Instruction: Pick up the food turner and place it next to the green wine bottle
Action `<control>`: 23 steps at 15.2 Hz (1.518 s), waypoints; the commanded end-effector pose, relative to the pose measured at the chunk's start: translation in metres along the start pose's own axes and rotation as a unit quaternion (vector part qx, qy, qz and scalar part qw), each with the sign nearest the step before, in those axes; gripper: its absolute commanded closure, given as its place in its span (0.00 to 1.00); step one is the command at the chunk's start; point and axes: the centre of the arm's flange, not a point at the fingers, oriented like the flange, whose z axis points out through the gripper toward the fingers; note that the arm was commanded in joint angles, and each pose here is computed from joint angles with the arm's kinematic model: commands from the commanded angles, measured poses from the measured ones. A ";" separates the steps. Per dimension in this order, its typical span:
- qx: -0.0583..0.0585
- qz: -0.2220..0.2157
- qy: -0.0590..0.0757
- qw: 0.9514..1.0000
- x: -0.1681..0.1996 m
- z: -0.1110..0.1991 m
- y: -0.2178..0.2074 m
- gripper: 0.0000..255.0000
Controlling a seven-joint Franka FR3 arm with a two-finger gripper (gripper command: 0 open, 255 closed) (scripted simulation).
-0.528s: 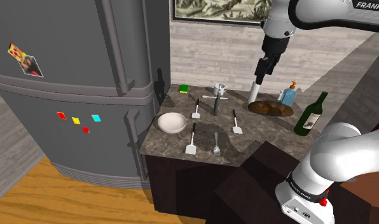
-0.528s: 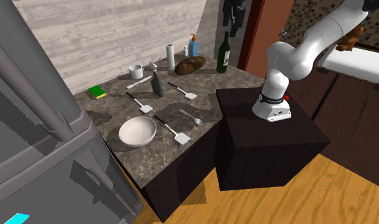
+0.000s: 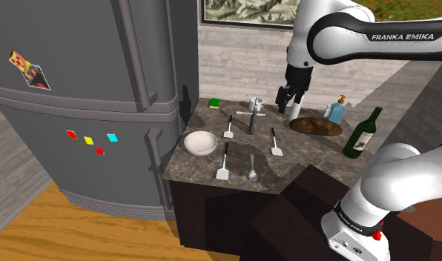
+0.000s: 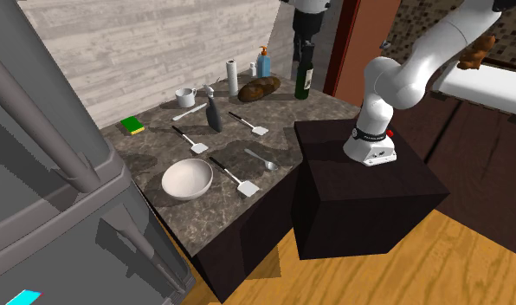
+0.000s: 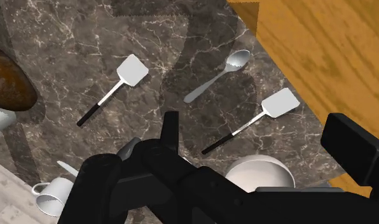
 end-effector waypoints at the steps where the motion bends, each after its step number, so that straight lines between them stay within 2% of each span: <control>1: 0.003 0.025 0.000 1.000 0.009 0.022 -0.009 0.00; 6: 0.009 0.084 -0.001 0.996 0.038 0.076 -0.032 0.00; 12: 0.016 0.154 -0.003 0.988 0.077 0.140 -0.055 0.00; 17: 0.022 0.212 -0.005 0.977 0.111 0.194 -0.071 0.00; 23: 0.030 0.280 -0.006 0.960 0.153 0.258 -0.086 0.00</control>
